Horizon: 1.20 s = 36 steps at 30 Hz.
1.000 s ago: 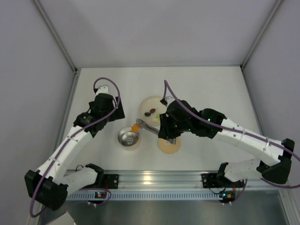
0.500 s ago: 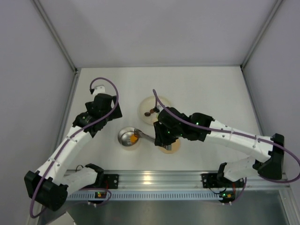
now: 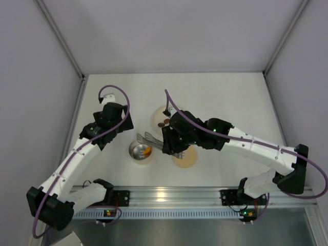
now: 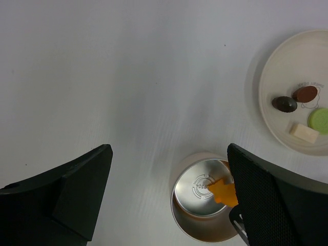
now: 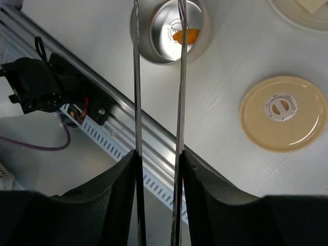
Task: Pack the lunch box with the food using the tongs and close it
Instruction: Place the fake food in the packing box, then pick up the fake food from the plate.
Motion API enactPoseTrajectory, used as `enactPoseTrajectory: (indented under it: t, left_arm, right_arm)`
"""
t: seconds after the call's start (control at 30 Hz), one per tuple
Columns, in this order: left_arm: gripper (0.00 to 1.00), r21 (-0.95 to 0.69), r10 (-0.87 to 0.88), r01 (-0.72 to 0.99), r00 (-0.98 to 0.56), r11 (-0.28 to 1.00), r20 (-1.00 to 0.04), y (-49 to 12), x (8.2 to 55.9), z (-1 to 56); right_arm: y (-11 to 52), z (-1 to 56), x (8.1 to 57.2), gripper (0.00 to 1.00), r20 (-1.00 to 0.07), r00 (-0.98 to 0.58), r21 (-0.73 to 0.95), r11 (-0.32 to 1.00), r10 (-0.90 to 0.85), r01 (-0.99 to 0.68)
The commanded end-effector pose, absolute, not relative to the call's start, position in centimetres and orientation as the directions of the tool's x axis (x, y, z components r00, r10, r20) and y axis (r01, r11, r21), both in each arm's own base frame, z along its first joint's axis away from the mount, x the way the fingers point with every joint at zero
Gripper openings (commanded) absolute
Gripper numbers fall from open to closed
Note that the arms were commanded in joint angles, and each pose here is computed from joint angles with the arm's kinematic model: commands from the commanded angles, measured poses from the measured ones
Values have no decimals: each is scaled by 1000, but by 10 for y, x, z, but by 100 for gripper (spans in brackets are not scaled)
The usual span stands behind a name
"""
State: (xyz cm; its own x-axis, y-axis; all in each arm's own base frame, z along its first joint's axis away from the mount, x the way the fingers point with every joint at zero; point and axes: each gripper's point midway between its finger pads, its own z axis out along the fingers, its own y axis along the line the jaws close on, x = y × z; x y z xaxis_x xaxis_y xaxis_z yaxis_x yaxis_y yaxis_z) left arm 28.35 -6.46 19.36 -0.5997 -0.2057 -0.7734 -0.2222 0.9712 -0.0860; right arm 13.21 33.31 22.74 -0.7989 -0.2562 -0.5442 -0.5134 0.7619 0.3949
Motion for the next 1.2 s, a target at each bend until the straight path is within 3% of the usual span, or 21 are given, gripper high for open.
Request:
enactPoseTrajectory:
  t: [0.0, 0.2, 0.53, 0.83, 1.17]
  left_arm:
    - [99, -113, -230, -236, -556, 965, -799, -62, 287, 212]
    - [99, -118, -232, -234, -555, 965, -799, -63, 287, 212]
    - [99, -116, -232, -235, -558, 965, -797, -63, 287, 210]
    - [99, -113, -230, -235, -563, 965, -794, -63, 287, 208]
    - [99, -115, -229, -230, -567, 966, -791, -64, 287, 207]
  right_arm:
    - [340, 269, 141, 39, -639, -739, 386, 742, -213, -548]
    - [304, 277, 175, 42, -686, -708, 281, 835, -169, -473]
    - [268, 232, 240, 40, -677, -720, 114, 945, -152, -307]
    - [290, 182, 271, 37, -615, -757, 20, 956, -220, -294]
    - [300, 172, 280, 37, -601, -767, 15, 956, -226, -294]
